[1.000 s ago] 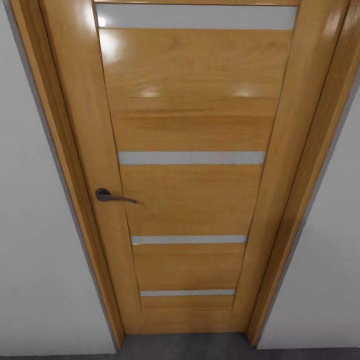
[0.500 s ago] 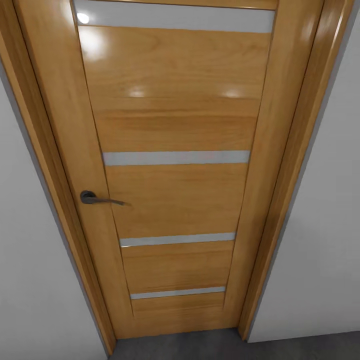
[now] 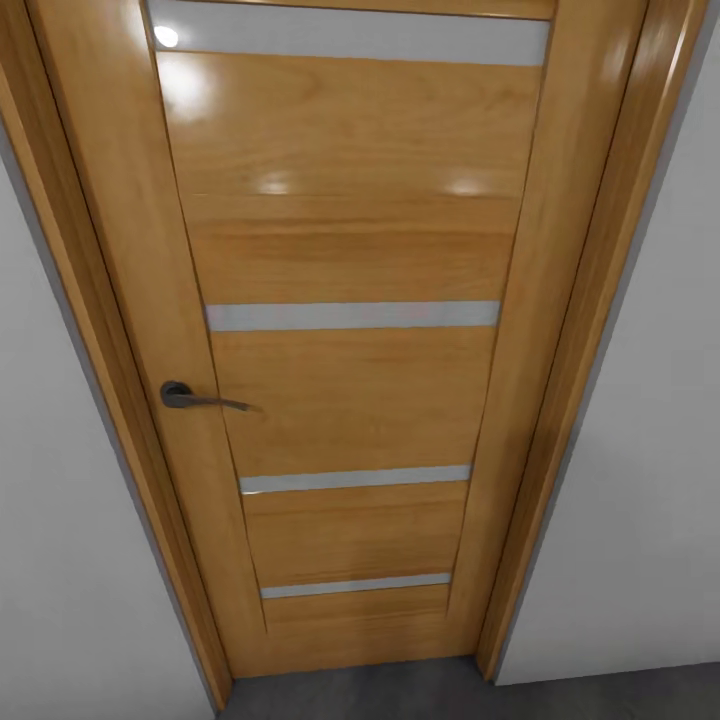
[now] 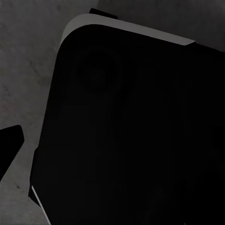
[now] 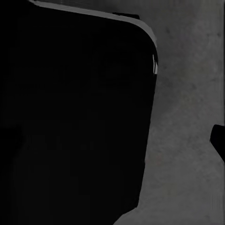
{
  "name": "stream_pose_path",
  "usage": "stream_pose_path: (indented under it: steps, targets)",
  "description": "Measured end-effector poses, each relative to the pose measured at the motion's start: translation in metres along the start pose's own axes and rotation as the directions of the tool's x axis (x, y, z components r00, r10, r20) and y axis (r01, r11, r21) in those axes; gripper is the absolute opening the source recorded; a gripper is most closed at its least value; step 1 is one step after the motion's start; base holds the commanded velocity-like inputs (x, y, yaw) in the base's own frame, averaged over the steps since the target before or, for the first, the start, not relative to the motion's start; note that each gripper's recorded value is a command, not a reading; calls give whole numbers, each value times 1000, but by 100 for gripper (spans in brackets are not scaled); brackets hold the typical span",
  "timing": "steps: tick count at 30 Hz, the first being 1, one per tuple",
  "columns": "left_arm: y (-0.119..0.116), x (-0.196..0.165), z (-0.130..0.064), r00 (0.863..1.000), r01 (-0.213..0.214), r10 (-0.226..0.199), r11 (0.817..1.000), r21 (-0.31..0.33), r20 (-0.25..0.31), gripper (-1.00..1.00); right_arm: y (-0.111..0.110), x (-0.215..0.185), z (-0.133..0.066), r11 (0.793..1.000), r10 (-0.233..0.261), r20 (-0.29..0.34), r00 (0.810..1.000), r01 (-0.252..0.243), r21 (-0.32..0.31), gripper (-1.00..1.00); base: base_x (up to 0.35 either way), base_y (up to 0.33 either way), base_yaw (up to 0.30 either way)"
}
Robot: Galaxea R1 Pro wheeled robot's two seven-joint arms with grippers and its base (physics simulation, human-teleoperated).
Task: Move the two storage containers from the living room to the garage. In the garage, place one container on the floor and stack the other container on top of it (either order is fine).
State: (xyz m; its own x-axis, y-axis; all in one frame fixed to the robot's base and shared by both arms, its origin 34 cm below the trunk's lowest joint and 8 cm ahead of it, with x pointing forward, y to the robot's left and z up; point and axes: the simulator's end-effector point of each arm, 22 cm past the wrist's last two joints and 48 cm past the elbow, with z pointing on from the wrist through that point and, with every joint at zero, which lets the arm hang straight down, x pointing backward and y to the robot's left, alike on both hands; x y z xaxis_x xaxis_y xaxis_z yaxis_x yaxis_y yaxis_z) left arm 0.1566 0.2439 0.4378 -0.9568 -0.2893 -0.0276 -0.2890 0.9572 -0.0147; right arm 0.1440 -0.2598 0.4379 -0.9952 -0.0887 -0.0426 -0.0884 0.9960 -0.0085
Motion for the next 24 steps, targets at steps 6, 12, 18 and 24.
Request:
stream_pose_path:
  steps: [6,12,18,24]
  targets:
    - [0,0,0,1000,0,0,1000,0,0,100,0,-216,-42,995,-103,330,938,95,39,100,0,0,0]
    - [0,0,0,1000,0,0,1000,0,0,100,16,-317,-111,993,-115,439,891,100,56,100,0,0,0]
    - [1,-1,0,1000,2,-2,1000,-1,1,100,73,-398,-174,987,-149,498,854,158,24,100,0,0,0]
    - [1,-1,0,1000,3,-3,1000,-1,2,100,100,-433,-207,985,-147,551,822,174,3,100,0,0,0]
